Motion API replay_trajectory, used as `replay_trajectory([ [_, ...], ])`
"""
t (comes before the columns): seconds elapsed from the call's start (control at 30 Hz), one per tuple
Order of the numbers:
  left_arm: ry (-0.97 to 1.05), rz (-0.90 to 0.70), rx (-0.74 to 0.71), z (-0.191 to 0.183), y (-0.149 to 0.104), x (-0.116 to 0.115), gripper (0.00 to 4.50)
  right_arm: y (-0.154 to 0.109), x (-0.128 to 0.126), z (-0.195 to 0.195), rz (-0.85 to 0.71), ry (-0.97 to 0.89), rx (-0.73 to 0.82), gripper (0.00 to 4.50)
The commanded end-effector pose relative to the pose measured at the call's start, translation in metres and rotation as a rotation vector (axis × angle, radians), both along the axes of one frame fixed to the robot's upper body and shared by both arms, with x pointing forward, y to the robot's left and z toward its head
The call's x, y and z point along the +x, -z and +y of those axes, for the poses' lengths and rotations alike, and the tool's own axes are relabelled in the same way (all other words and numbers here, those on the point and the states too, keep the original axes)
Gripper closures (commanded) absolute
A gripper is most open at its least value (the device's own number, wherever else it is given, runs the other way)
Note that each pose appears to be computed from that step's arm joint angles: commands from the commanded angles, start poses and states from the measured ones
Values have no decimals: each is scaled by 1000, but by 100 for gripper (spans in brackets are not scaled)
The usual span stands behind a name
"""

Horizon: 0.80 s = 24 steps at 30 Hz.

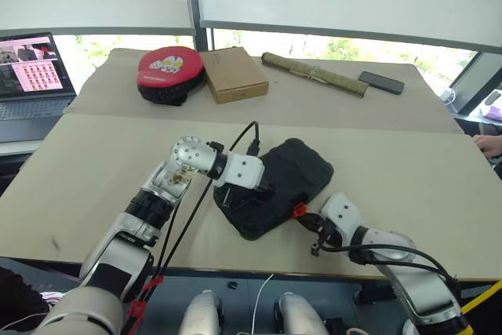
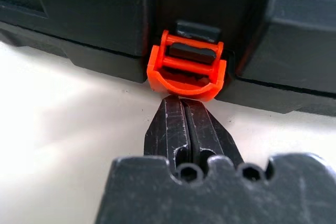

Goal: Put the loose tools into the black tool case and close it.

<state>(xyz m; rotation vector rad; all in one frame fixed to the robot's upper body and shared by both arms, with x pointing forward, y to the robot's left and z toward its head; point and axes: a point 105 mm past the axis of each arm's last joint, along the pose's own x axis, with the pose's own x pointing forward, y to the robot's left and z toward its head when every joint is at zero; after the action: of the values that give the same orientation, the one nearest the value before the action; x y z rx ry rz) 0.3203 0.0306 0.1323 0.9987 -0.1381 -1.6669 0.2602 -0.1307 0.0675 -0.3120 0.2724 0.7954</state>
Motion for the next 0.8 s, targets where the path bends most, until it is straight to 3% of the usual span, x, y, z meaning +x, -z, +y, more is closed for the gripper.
replay_trajectory([
  [0.03, 30, 41, 122, -3, 38, -9, 448, -53, -1, 7, -198, -41, 60, 450],
  [0.4, 45, 25, 137, -3, 44, -9, 448, -59, -7, 16, -186, -107, 22, 450],
  [0.8, 24, 36, 139, 2, 47, -9, 448, -61, 5, 3, -203, -129, -83, 450],
])
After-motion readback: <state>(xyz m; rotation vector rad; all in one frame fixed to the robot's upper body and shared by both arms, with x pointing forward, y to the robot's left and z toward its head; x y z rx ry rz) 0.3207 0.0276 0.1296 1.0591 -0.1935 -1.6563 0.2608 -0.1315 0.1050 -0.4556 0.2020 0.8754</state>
